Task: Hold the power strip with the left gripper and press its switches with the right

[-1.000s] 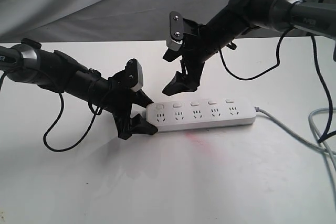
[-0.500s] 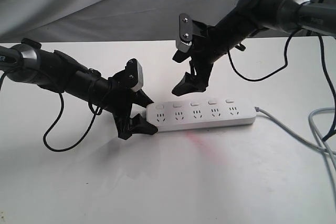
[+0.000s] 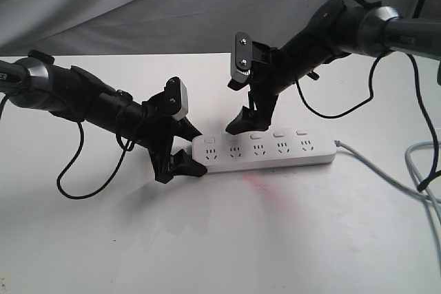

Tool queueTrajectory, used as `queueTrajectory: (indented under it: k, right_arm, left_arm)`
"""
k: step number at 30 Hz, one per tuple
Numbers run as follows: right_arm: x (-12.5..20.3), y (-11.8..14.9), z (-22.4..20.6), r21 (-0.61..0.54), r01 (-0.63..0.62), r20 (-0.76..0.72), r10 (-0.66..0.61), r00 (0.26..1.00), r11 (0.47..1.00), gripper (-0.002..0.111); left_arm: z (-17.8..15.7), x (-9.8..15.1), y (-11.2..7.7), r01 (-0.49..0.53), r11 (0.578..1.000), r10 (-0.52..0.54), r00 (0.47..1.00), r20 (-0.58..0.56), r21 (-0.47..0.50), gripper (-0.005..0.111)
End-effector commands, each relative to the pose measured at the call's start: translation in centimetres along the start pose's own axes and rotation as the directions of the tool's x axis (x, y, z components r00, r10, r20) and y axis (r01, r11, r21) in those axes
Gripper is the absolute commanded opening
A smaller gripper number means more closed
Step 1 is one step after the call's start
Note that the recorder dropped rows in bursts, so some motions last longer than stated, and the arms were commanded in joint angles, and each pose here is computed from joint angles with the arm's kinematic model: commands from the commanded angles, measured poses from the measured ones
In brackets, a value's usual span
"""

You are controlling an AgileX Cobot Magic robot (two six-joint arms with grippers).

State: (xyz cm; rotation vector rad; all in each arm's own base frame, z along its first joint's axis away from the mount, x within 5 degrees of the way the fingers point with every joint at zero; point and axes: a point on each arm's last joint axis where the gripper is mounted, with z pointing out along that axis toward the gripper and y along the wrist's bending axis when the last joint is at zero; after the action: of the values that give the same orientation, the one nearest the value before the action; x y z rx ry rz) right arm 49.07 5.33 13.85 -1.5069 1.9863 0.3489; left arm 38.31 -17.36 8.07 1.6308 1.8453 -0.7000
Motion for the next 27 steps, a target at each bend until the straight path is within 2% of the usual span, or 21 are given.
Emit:
queueTrajectory:
  k: [1, 18, 27]
  right_arm:
    - [0.3, -0.1, 0.2, 0.004, -0.003, 0.006, 0.003, 1.000, 1.000, 0.098]
    - [1.1, -0.1, 1.0, 0.001, 0.005, -0.006, -0.005, 1.000, 1.000, 0.098]
    - [2.1, 0.2, 1.8, -0.031, 0.048, -0.055, -0.050, 0.997, 0.998, 0.098]
  left_arm:
    - [0.1, 0.4, 0.4, -0.028, 0.999, 0.026, 0.999, -0.043, -0.038, 0.000]
    - [0.1, 0.4, 0.4, -0.028, 0.999, 0.026, 0.999, -0.043, -0.038, 0.000]
    - [0.1, 0.4, 0.4, -0.028, 0.999, 0.026, 0.999, -0.043, -0.038, 0.000]
